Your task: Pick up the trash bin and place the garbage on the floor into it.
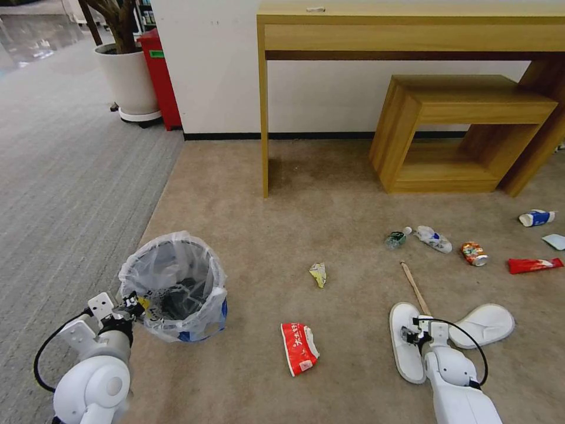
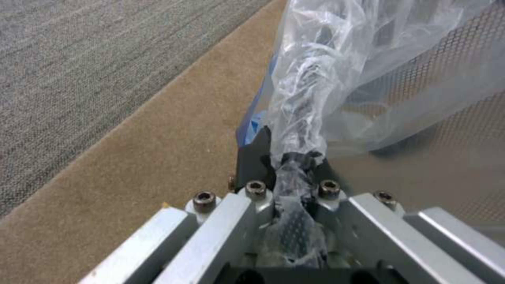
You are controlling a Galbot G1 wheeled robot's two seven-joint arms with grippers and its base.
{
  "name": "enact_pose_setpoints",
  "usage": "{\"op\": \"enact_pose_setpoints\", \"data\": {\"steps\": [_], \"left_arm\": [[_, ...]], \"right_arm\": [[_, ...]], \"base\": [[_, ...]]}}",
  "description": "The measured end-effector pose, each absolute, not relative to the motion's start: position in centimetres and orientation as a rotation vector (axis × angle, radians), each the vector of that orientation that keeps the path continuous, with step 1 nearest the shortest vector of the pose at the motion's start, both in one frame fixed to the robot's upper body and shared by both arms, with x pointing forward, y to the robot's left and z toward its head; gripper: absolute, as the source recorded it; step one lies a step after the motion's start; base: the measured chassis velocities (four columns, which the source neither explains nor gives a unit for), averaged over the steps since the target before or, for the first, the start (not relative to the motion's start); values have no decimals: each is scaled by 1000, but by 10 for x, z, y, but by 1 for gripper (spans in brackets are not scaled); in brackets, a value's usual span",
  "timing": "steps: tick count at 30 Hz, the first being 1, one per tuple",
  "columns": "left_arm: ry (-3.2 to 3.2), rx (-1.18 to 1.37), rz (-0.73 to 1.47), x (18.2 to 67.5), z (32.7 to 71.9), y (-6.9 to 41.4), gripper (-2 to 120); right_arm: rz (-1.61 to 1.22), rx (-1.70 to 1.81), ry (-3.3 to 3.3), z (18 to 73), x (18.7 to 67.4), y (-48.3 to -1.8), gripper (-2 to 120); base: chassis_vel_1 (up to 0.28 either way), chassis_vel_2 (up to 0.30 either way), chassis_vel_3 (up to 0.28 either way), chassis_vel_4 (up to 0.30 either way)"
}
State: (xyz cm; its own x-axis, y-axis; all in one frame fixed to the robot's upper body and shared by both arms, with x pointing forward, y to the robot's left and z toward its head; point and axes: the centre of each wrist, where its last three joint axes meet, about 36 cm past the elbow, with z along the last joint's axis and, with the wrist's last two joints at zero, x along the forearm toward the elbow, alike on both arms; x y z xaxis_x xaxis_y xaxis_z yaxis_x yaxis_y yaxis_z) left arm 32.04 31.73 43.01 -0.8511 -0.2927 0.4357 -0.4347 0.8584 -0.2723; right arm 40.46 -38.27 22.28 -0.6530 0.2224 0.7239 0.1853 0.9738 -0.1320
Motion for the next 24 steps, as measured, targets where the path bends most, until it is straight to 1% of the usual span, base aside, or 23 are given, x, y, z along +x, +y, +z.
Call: {"op": "enact_pose_setpoints", "data": {"steps": [2,3,5,6,8,9,10,12,24], "left_arm": [[-2649,539,518,321,430,317,1],[-2649,539,518,321,430,317,1],[-2651,537,520,321,430,316,1],[-2651,537,520,321,430,316,1],[-2651,536,523,321,430,316,1],[-2650,537,524,321,430,315,1],[-2650,537,524,321,430,315,1],[-2650,537,525,321,430,315,1],[-2653,535,527,319,432,314,1]], "right_arm": [[60,-283,-2301,223,405,-383,34],[60,-283,-2301,223,405,-383,34],[61,-283,-2305,223,405,-383,25],[61,-283,-2305,223,405,-383,25],[62,-283,-2307,222,405,-383,14],[62,-282,-2308,222,404,-383,11],[62,-282,-2308,222,404,-383,11],[63,-281,-2308,221,403,-383,0],[73,-267,-2320,216,397,-380,0]], "base": [[0,0,0,0],[0,0,0,0],[0,0,0,0],[0,0,0,0],[0,0,0,0],[0,0,0,0],[0,0,0,0],[0,0,0,0],[0,0,0,0]]}}
